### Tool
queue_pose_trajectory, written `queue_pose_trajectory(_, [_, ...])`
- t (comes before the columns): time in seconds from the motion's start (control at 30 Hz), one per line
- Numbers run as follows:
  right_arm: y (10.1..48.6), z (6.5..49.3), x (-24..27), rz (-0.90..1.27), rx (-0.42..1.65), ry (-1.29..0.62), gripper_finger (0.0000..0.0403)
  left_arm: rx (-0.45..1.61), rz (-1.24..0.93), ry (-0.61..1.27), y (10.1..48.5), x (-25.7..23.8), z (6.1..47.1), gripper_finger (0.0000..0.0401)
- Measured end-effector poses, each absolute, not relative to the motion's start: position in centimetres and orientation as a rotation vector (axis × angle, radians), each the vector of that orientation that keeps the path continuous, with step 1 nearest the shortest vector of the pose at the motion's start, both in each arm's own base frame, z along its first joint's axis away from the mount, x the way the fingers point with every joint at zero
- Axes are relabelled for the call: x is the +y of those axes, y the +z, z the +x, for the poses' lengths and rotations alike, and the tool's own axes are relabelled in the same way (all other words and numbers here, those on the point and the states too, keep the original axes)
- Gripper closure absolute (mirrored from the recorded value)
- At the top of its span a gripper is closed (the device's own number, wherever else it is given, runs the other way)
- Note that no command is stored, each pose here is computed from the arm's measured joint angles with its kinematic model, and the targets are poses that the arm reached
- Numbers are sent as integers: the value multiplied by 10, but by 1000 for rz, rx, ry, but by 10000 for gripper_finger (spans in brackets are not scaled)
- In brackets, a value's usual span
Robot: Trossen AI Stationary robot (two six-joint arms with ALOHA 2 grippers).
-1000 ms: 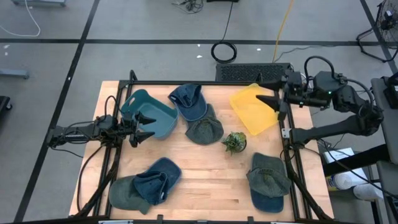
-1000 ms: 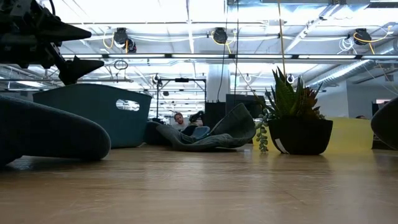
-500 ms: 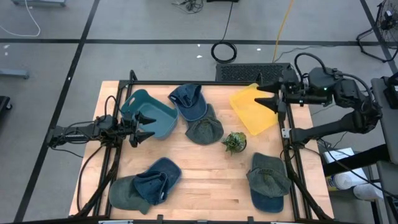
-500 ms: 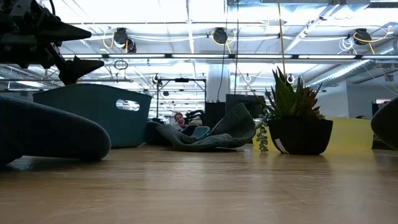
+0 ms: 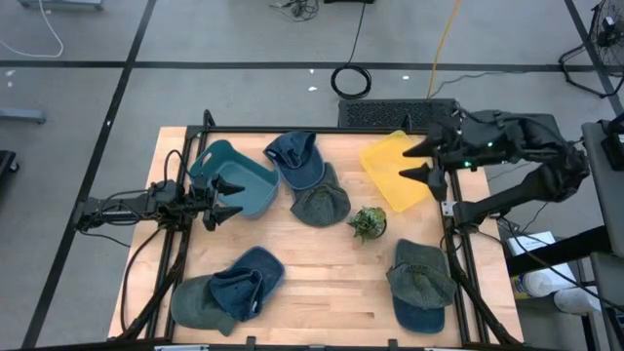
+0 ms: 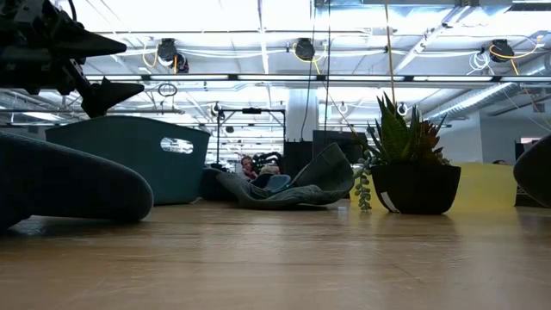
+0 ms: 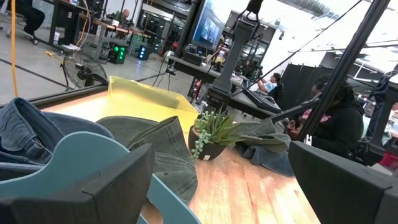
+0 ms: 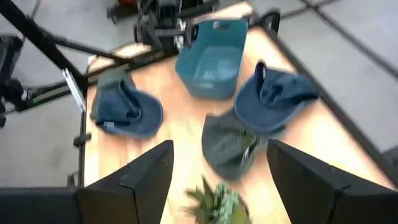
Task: Pick & Place hat
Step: Put the bottom right gray cap into the yellow bin
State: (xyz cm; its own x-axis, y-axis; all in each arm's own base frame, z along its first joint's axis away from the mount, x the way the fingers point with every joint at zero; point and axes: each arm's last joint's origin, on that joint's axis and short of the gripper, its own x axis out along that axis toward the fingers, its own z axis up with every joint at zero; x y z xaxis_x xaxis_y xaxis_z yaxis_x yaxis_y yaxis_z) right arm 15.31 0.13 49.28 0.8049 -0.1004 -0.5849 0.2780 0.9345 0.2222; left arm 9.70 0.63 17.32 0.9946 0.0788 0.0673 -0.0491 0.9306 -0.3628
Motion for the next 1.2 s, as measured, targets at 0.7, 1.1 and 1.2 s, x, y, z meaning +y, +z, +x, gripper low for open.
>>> queue_pose_trajectory(0.7, [467,161,60,509,987,31,154,-81,-369,66,173,6,97,22])
queue_pose_trajectory(1.1, [450,168,84,454,1201,126,154,-81,-369,65,173,6,97,22])
queue_pose_trajectory(1.2, [447,169,91,423,1212,143,155,-81,-369,65,173,6,97,22])
